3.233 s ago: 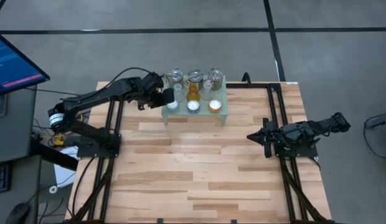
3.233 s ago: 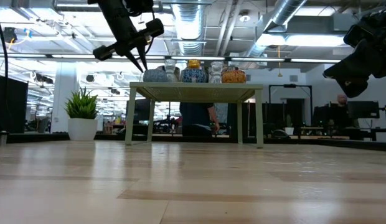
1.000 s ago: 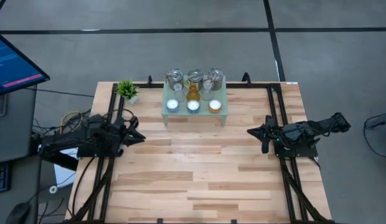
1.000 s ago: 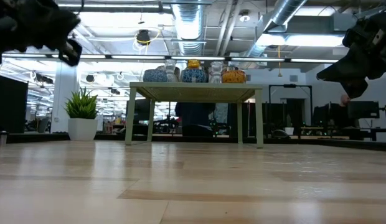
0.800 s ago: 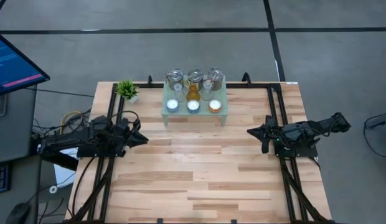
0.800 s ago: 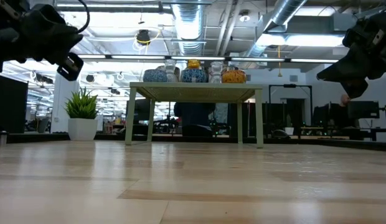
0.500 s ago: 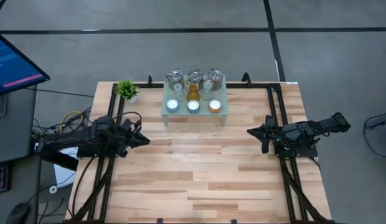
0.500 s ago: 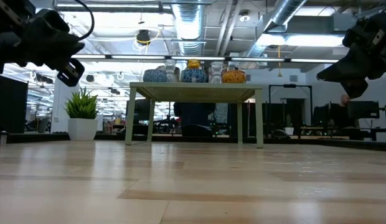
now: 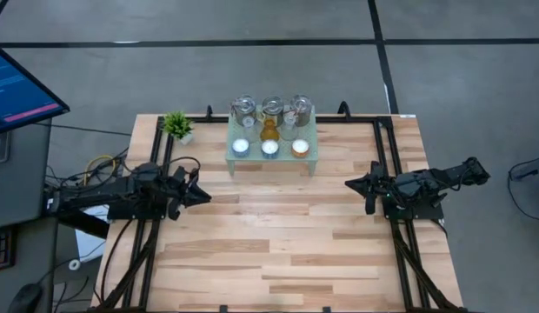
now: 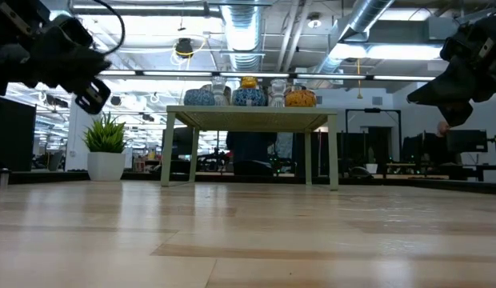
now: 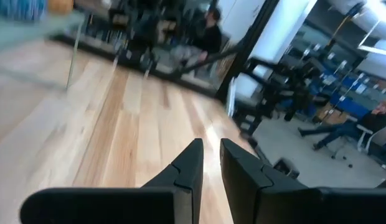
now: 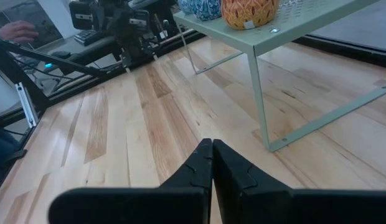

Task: Pick & Place candle stick holders
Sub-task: Return to Home Position

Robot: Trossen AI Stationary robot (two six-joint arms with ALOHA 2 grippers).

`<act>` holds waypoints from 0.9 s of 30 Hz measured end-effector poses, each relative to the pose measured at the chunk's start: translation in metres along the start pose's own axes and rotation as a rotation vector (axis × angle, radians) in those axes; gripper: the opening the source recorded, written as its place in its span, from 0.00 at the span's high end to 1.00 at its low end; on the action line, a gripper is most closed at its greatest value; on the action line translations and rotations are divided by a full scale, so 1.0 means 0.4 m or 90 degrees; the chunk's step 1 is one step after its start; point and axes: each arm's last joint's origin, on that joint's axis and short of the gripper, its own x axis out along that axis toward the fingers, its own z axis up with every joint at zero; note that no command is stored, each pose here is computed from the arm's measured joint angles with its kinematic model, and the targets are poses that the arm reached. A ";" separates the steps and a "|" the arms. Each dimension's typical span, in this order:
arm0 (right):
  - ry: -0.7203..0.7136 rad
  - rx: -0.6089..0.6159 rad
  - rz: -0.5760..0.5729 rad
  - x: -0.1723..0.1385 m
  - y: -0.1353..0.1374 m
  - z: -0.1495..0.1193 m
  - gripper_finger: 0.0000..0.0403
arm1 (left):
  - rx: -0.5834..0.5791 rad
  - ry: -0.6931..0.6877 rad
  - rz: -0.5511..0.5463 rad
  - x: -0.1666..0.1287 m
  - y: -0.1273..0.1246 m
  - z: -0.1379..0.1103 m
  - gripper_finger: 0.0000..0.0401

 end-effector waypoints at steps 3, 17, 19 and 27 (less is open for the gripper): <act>0.000 0.000 0.000 0.000 0.000 0.000 1.00 | 0.021 -0.043 -0.017 -0.012 -0.011 0.012 0.86; 0.000 0.000 0.000 0.000 0.000 0.000 1.00 | 0.037 -0.078 -0.031 -0.018 -0.018 0.024 0.87; 0.000 0.000 -0.001 0.000 0.000 0.000 1.00 | 0.038 -0.080 -0.032 -0.018 -0.018 0.025 0.87; 0.000 0.000 0.000 0.000 0.000 0.000 1.00 | 0.037 -0.078 -0.031 -0.018 -0.018 0.024 0.87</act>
